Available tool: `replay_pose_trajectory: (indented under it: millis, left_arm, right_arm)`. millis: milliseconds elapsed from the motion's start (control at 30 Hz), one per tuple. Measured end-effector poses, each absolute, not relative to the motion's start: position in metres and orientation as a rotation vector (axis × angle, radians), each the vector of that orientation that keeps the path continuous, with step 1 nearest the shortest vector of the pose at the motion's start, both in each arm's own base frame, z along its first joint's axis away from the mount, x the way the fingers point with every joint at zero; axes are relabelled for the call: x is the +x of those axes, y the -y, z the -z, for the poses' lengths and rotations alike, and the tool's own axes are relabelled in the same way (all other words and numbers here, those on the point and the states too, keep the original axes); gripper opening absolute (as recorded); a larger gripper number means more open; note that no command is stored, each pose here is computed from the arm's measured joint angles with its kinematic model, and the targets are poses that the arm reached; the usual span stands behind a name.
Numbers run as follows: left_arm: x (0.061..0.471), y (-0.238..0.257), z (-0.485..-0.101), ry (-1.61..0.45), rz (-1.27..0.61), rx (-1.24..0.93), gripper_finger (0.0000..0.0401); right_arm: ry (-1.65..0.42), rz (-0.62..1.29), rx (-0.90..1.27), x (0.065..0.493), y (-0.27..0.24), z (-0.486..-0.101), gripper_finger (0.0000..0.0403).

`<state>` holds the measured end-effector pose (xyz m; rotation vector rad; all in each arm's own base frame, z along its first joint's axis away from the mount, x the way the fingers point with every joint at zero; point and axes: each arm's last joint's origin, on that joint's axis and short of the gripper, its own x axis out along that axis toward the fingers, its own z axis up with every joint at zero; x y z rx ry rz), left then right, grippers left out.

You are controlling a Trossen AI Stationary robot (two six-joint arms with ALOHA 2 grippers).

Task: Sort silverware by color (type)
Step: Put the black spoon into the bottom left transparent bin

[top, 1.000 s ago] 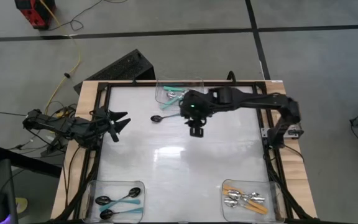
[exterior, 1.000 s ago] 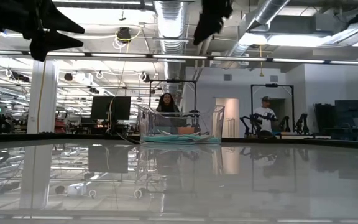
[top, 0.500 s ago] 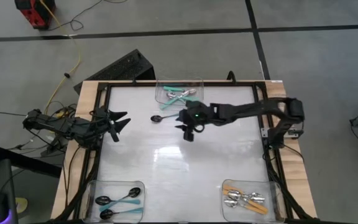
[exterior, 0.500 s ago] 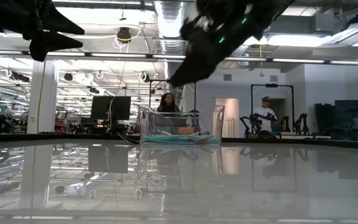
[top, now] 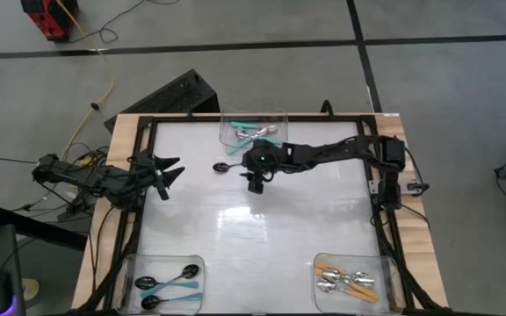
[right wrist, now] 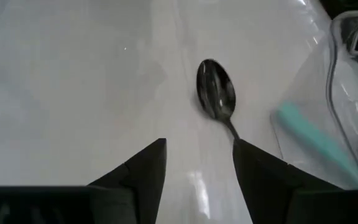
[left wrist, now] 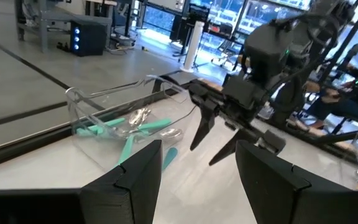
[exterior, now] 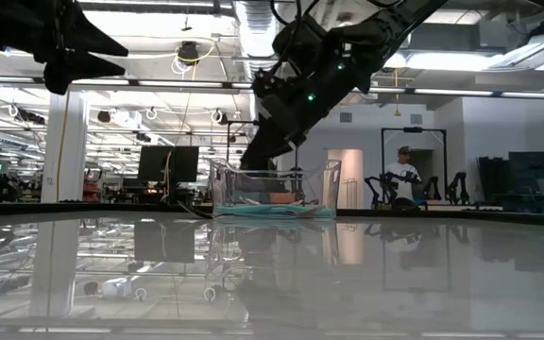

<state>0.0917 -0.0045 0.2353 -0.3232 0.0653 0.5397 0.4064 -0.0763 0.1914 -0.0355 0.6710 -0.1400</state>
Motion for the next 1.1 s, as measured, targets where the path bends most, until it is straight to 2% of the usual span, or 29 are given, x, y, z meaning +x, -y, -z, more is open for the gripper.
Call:
replay_pose_trajectory:
  millis: [267,1100]
  left_arm:
    - [0.092,0.005,-0.235,-0.069,-0.546,-0.320,0.0190]
    - [0.092,0.004,-0.235,-0.058,-0.558,-0.342,0.0190]
  right_arm:
    - [-0.680,0.155,-0.031,0.405,0.081,-0.192,0.0219]
    - [-0.667,0.086,-0.063,0.411,0.049,-0.193,0.0218]
